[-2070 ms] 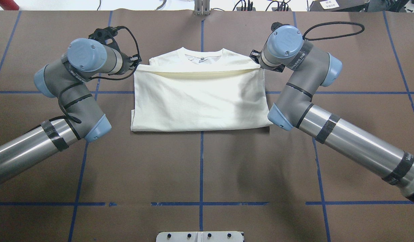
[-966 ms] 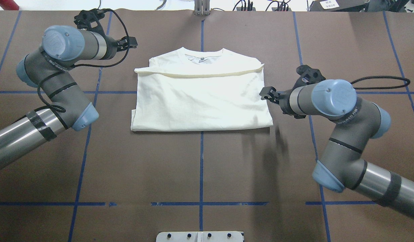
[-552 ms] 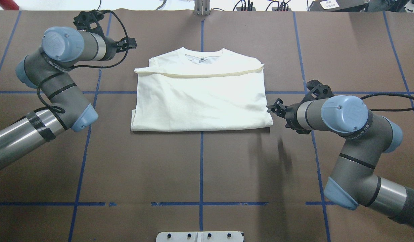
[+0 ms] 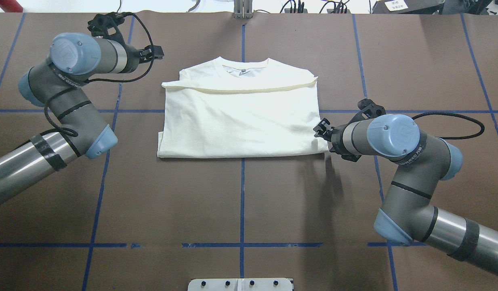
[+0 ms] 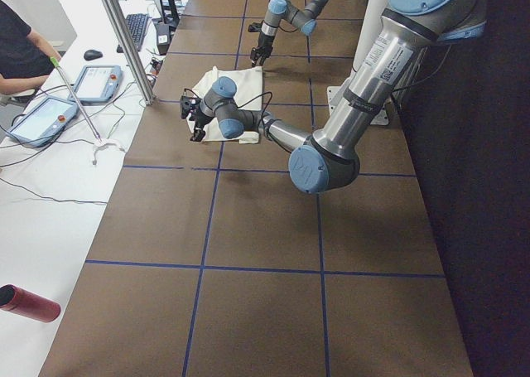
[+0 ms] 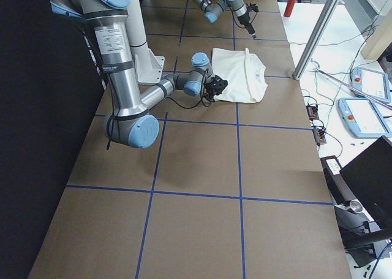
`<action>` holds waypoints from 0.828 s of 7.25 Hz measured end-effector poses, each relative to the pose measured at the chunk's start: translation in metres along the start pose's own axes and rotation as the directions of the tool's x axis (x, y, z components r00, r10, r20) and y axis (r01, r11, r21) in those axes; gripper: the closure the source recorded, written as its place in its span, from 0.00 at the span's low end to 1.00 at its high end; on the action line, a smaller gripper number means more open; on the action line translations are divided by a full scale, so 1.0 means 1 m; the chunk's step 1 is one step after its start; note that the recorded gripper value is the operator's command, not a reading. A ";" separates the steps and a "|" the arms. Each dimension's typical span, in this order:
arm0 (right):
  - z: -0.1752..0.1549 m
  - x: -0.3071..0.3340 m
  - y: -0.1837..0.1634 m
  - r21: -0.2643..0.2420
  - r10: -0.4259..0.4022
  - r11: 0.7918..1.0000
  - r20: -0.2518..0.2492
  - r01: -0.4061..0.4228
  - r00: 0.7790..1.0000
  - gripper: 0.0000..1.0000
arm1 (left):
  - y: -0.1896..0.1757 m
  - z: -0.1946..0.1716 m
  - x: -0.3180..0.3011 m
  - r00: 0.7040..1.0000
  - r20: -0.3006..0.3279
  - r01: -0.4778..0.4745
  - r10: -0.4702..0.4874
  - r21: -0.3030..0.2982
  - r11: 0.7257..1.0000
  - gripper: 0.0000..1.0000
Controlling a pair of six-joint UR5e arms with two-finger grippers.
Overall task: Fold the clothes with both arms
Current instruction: 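Move the right gripper to the folded shirt's near corner and grasp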
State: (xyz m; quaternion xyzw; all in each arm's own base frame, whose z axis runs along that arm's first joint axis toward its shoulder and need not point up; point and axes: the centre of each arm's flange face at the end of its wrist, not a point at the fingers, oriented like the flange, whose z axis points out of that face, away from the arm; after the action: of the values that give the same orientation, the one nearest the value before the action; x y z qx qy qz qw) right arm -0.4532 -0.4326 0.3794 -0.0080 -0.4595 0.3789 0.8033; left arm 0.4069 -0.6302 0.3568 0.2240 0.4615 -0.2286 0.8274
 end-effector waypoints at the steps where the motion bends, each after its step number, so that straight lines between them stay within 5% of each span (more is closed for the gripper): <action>1: 0.004 0.003 -0.001 0.005 0.003 1.000 -0.007 -0.003 1.000 0.33 | 0.000 0.000 0.000 1.000 0.000 0.001 -0.001 0.001 1.000 0.00; 3: 0.005 0.007 0.001 0.012 0.004 1.000 -0.010 -0.004 1.000 0.41 | 0.000 0.000 0.000 1.000 0.000 0.001 -0.001 0.002 1.000 0.00; 4: 0.005 0.007 0.004 0.010 0.008 1.000 -0.009 -0.008 1.000 0.58 | 0.000 -0.001 0.001 1.000 -0.001 0.001 -0.001 0.002 1.000 0.00; 5: 0.005 0.008 0.007 0.008 0.018 1.000 -0.010 -0.018 1.000 1.00 | 0.000 -0.001 0.001 1.000 -0.002 0.001 -0.001 0.003 1.000 0.00; 6: 0.006 0.009 0.011 0.004 0.033 0.999 -0.010 -0.033 0.999 1.00 | 0.000 -0.002 0.002 1.000 -0.002 0.001 -0.001 0.003 1.000 0.00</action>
State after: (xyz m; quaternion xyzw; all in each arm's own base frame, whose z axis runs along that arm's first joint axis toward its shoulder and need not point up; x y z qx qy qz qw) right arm -0.4613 -0.4216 0.3850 -0.0158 -0.4544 0.3931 0.7993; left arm 0.4062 -0.6298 0.3546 0.2252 0.4623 -0.2294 0.8264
